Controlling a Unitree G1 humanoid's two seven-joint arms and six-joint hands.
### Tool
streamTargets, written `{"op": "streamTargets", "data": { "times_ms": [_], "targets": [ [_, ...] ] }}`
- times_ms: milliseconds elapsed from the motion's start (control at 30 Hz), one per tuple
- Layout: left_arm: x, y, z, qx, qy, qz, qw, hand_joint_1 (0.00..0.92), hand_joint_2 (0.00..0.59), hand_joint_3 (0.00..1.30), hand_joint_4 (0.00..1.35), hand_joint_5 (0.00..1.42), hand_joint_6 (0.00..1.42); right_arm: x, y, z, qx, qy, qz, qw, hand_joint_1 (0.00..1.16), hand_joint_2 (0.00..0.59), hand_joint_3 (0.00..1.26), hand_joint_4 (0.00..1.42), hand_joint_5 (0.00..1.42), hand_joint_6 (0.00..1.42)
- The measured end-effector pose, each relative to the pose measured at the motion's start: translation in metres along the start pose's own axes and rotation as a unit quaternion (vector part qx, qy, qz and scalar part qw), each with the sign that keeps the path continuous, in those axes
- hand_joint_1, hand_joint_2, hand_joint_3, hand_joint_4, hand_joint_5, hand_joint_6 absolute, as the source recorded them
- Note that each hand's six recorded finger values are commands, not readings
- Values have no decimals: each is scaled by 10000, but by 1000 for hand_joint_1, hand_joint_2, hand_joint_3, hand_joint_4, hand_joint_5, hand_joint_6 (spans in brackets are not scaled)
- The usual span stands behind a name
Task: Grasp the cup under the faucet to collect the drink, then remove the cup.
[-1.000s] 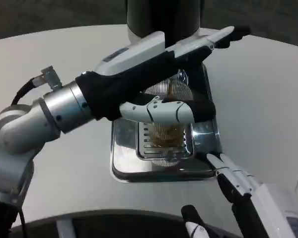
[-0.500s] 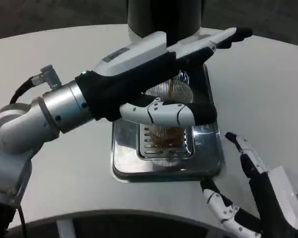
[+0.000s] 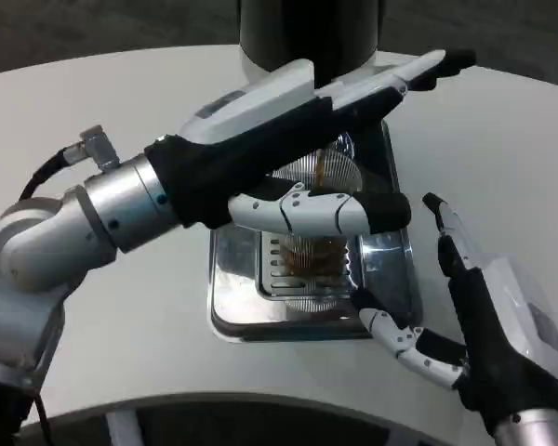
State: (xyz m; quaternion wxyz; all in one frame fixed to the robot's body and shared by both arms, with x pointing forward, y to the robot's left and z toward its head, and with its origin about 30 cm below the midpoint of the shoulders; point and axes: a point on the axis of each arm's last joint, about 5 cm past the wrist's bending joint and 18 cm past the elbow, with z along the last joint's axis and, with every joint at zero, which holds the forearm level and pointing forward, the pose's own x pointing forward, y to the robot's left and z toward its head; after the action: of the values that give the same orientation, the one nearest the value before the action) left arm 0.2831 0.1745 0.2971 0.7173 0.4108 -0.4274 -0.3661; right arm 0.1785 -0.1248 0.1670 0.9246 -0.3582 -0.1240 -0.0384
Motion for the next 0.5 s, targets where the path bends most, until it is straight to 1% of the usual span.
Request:
{"op": "streamTargets", "data": {
  "times_ms": [167, 233, 333, 400, 500],
  "targets": [
    [2, -2, 2, -4, -1, 15, 10000, 0, 178, 0, 0, 48, 21, 192, 63, -6, 210, -86, 17, 9997, 574, 226, 0, 0, 0, 132],
    [3, -3, 2, -5, -1, 17, 10000, 0, 179, 0, 0, 48, 22, 258, 97, -14, 306, -81, -26, 9995, 590, 216, 0, 0, 0, 131],
    [2, -4, 0, -9, 3, 13, 10000, 0, 180, 0, 0, 48, 22, 323, 159, -46, 437, -33, -75, 9990, 603, 209, 0, 0, 0, 121],
    [1, -4, -3, -13, 10, 14, 10000, 0, 180, 0, 0, 48, 23, 365, 189, -57, 483, -59, -69, 9988, 607, 208, 0, 0, 0, 117],
    [-1, -3, -4, -13, 13, 15, 10000, 0, 180, 0, 0, 48, 23, 423, 221, -50, 499, -178, -42, 9986, 611, 205, 0, 0, 0, 115]
  ]
}}
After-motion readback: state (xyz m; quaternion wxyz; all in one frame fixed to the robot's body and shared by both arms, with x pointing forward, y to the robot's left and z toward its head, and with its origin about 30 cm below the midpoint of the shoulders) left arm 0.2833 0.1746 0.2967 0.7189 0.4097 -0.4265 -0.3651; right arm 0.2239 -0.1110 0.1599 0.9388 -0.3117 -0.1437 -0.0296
